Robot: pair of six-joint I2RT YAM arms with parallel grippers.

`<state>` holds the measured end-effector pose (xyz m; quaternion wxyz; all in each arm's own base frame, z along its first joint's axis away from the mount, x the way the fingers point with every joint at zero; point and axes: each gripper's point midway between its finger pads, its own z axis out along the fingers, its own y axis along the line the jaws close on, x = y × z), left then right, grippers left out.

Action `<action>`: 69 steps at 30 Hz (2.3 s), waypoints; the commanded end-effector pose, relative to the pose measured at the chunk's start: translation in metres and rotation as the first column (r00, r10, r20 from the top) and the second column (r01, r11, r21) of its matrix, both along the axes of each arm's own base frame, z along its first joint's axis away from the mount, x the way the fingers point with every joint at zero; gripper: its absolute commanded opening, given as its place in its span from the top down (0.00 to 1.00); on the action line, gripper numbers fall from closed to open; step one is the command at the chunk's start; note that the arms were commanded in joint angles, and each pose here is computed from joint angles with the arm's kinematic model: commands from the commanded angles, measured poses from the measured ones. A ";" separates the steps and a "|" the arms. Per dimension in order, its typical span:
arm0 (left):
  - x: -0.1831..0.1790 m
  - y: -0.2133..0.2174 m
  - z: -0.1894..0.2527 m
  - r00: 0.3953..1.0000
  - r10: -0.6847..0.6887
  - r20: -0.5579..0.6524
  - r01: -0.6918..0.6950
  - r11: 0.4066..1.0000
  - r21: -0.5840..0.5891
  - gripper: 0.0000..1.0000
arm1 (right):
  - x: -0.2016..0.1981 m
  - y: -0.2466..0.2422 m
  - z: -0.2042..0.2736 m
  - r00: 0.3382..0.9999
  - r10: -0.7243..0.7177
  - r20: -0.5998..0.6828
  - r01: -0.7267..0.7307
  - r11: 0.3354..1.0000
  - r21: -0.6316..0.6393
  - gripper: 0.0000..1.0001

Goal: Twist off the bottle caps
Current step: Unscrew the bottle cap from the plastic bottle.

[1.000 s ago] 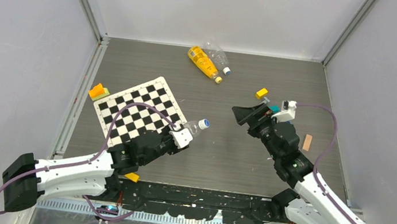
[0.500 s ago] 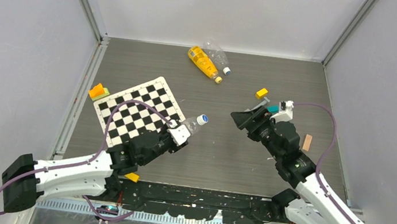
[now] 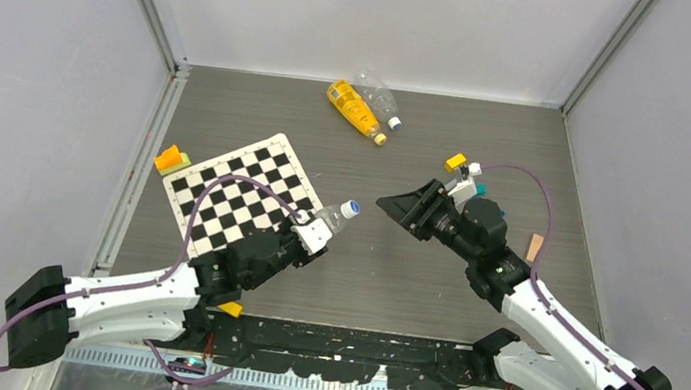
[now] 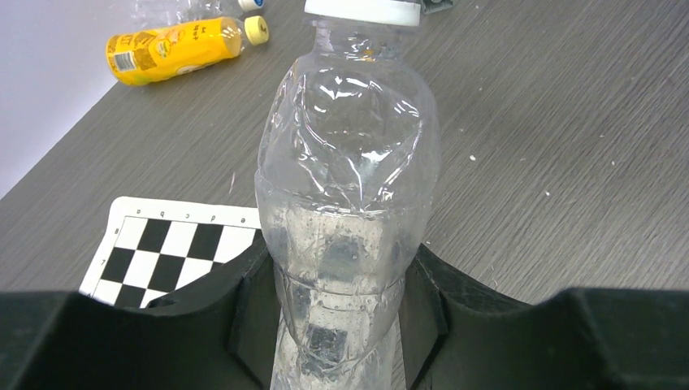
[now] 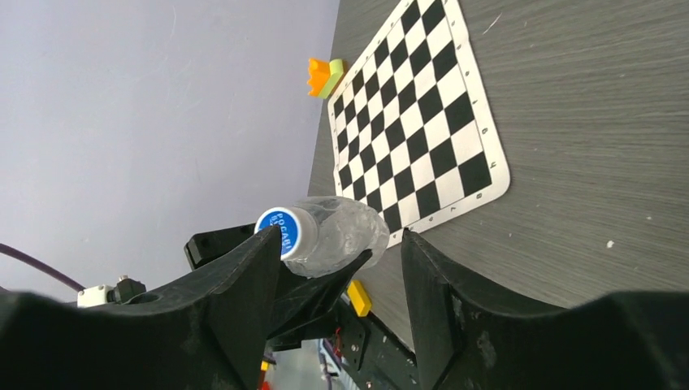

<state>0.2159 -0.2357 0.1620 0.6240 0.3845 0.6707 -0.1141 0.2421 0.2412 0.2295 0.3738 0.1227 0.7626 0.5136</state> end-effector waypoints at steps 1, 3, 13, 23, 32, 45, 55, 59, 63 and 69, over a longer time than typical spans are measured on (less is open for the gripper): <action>0.006 -0.009 0.011 0.999 -0.004 0.040 0.005 1.000 -0.025 1.00 | -0.006 0.023 0.032 0.992 0.114 0.053 -0.119 0.988 0.098 0.39; 0.007 -0.011 0.008 0.999 -0.005 0.033 0.005 1.000 -0.013 1.00 | -0.007 0.030 0.029 0.988 0.145 0.049 -0.149 0.985 0.090 0.41; 0.010 -0.020 -0.002 1.000 -0.018 0.015 0.017 1.000 0.017 1.00 | -0.010 0.046 0.015 0.979 0.202 0.022 -0.203 0.979 0.014 0.43; 0.007 -0.019 0.005 0.999 -0.027 0.017 0.027 1.000 0.001 1.00 | -0.005 0.046 -0.010 0.982 0.181 -0.049 -0.185 0.977 -0.107 0.44; 0.003 -0.022 0.002 0.998 -0.056 0.000 0.056 0.998 -0.001 1.00 | -0.006 0.062 -0.016 0.972 0.229 -0.056 -0.233 0.968 -0.092 0.54; -0.007 -0.023 0.002 0.995 -0.098 -0.030 0.098 0.995 -0.005 1.00 | -0.025 0.061 -0.011 0.938 0.334 0.095 -0.323 0.939 -0.118 0.92; -0.037 -0.039 0.011 0.927 -0.309 -0.213 0.296 0.951 -0.094 1.00 | -0.054 0.063 -0.039 0.821 0.546 0.166 -0.501 0.829 -0.249 0.95; -0.037 -0.032 0.020 0.899 -0.361 -0.246 0.320 0.928 -0.193 1.00 | -0.058 0.064 -0.046 0.791 0.585 0.178 -0.532 0.802 -0.274 0.95; -0.038 -0.030 0.029 0.858 -0.436 -0.271 0.368 0.890 -0.267 1.00 | -0.056 0.064 -0.046 0.793 0.580 0.188 -0.522 0.805 -0.282 0.95; -0.030 -0.027 0.024 0.873 -0.401 -0.276 0.337 0.907 -0.252 1.00 | -0.049 0.058 -0.036 0.824 0.531 0.200 -0.464 0.834 -0.299 0.76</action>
